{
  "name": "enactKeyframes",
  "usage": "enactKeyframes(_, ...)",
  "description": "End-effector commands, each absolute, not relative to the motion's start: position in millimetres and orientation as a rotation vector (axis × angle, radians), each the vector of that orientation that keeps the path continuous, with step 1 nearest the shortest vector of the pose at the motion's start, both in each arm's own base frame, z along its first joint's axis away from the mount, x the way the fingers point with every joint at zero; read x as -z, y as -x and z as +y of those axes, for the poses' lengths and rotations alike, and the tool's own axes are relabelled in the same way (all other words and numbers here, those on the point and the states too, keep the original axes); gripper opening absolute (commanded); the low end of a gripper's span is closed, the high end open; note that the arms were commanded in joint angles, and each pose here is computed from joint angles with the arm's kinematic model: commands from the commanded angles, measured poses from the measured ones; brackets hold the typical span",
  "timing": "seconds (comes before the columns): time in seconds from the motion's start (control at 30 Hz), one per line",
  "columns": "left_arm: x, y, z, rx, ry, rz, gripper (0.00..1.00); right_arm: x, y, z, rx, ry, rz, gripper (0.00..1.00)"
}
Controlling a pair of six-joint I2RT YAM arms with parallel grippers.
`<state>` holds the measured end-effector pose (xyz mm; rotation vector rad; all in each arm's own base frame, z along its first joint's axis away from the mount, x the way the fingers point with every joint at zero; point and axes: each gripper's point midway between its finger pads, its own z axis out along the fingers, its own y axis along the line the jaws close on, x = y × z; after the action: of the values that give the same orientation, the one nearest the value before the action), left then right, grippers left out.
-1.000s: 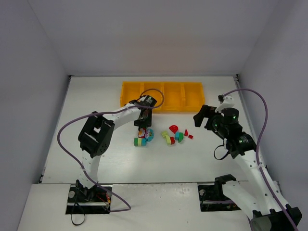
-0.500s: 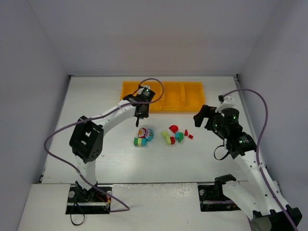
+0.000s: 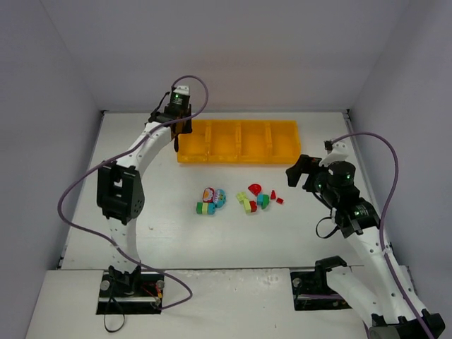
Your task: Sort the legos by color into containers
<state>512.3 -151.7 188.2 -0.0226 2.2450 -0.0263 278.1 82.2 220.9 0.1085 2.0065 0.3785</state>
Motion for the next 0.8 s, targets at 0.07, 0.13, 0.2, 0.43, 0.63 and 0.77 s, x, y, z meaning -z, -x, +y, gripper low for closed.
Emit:
enactKeyframes(0.07,-210.0,-550.0,-171.5,0.099,-0.123,2.124,0.00,-239.5,-281.3,80.6,-0.378,-0.111,1.925,0.91)
enactKeyframes(0.13,-208.9,-559.2,-174.1,0.103,-0.137,2.114,0.00,-241.2,-280.0,81.3,-0.384,-0.105,1.921,0.91)
enactKeyframes(0.2,-209.1,-563.8,-176.8,0.112,-0.148,2.109,0.02,-242.9,-278.9,81.3,-0.386,-0.104,1.918,0.91)
enactKeyframes(0.43,-195.5,-573.4,-176.3,0.094,-0.142,2.127,0.18,-241.5,-276.9,81.5,-0.392,-0.112,1.928,0.92)
enactKeyframes(0.63,-190.9,-570.0,-178.2,0.117,-0.137,2.145,0.40,-237.4,-277.1,83.6,-0.402,-0.110,1.943,0.93)
enactKeyframes(0.77,-203.6,-564.4,-177.4,0.131,-0.131,2.128,0.46,-236.7,-277.9,85.7,-0.410,-0.102,1.949,0.93)
